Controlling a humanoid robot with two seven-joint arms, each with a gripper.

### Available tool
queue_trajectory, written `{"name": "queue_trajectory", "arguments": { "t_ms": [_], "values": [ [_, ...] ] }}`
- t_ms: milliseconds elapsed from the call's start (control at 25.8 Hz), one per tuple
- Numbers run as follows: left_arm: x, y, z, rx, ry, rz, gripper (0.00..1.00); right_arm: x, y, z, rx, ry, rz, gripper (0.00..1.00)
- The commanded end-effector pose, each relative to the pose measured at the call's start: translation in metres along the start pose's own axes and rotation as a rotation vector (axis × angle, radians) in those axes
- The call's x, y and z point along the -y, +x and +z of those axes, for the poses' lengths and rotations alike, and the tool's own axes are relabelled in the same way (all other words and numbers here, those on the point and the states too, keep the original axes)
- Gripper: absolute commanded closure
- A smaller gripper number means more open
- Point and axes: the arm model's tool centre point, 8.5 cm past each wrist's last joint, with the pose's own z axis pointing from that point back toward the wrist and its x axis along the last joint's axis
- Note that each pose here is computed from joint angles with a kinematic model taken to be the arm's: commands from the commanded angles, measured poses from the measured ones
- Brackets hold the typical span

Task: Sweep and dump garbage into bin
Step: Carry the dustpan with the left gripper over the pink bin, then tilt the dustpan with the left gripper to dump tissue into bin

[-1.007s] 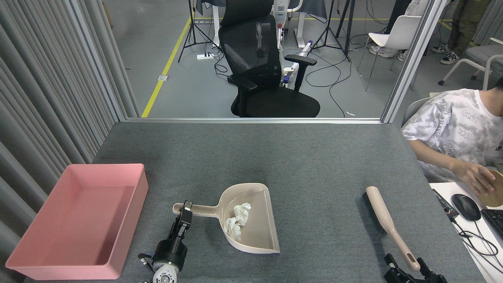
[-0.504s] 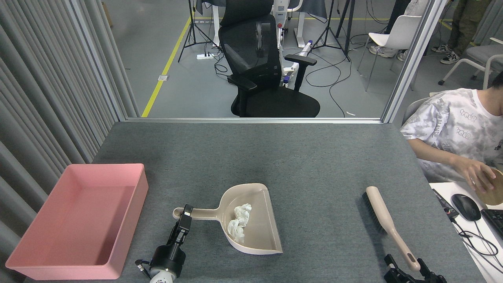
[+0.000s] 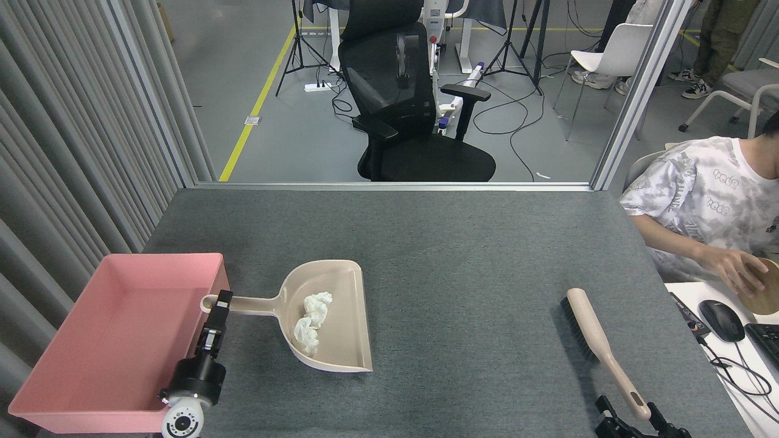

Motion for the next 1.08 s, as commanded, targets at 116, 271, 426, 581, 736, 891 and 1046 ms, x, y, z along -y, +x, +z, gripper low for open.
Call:
{"name": "queue_trajectory", "arguments": {
  "t_ms": [116,271,426,581,736,891,1046],
  "values": [
    [-0.044,0.035,-0.006,0.062,0.059,0.023,1.0,-0.003,0.001,0.001,-0.002,0.01,0.003,0.0],
    [-0.045,0.045,-0.006,0.069,0.047,0.021,1.0,-0.004,0.001,0.001,-0.001,0.011,0.003,0.0],
    [-0.049,0.045,-0.006,0.064,0.054,0.016,1.0,-0.004,0.001,0.002,-0.003,0.012,0.002,0.0],
    [-0.086,0.039,-0.005,0.042,0.102,0.021,1.0,-0.004,0.001,0.002,-0.003,0.012,0.002,0.0],
    [-0.134,0.029,-0.001,0.012,0.149,-0.02,1.0,-0.005,0.002,0.001,-0.002,0.013,0.001,0.0],
    [-0.185,0.018,0.007,-0.025,0.19,-0.052,1.0,-0.008,0.001,0.002,-0.005,0.02,-0.004,0.0],
    [-0.227,0.017,0.008,-0.041,0.233,-0.063,1.0,-0.01,0.0,0.003,-0.008,0.025,-0.009,0.0]
  ]
}}
